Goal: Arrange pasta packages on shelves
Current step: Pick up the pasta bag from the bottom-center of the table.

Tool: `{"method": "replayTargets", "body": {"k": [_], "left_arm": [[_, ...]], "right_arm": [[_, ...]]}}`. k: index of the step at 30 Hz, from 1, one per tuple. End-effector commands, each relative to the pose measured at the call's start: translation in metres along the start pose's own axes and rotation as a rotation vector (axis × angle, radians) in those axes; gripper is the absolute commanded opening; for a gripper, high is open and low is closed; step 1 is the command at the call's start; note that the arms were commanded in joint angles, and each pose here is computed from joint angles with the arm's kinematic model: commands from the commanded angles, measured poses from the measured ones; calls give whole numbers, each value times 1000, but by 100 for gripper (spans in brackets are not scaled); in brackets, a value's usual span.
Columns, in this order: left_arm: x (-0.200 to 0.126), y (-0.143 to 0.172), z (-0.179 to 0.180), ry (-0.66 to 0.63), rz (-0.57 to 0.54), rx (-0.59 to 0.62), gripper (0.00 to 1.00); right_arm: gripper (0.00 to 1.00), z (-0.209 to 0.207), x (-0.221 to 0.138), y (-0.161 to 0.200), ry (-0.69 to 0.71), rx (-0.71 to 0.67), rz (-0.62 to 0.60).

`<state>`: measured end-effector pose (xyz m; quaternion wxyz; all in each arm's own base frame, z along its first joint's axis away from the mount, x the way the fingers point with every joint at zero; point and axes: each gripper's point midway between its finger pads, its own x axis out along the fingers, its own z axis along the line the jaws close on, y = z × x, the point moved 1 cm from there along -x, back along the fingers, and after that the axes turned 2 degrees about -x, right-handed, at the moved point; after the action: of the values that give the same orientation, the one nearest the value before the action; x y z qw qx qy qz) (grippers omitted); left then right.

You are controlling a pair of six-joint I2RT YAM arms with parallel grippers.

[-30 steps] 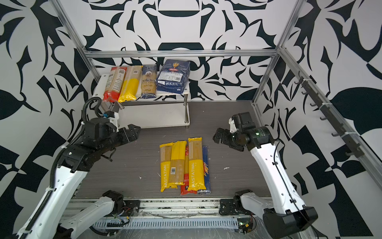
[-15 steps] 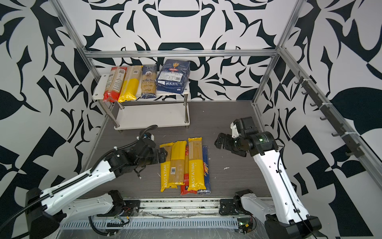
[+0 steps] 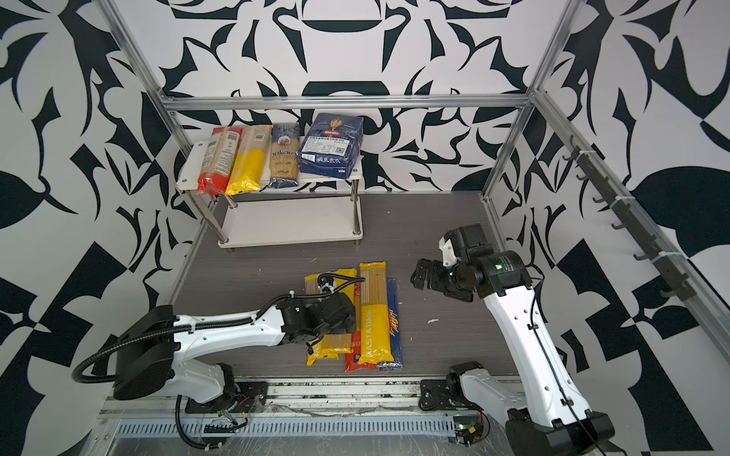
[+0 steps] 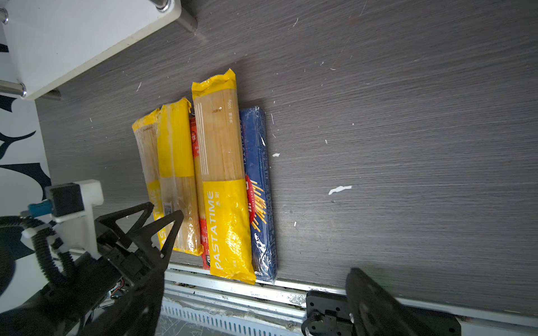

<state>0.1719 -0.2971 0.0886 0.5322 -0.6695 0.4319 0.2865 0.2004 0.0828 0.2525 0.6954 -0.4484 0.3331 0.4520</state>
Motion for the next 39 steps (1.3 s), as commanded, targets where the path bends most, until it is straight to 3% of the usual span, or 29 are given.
{"method": "replayTargets", "body": {"k": [1,14,25,32,39], "left_arm": [[0,-10,-9,-1,-53,-51,99],[35,22,0,-93,27,-12,99],[58,61,45,-212,91,-77,99],[61,77,69,-292,130,-97,78],[54,83,92,-409,157,-74,69]], "right_arm": [[100,2,-16,0,-6,-40,-42],[100,0,-12,11,-17,-27,-22],[100,-2,-13,11,-8,-26,-20],[100,0,-13,9,-14,-21,-18],[100,3,-13,4,-19,-22,-26]]}}
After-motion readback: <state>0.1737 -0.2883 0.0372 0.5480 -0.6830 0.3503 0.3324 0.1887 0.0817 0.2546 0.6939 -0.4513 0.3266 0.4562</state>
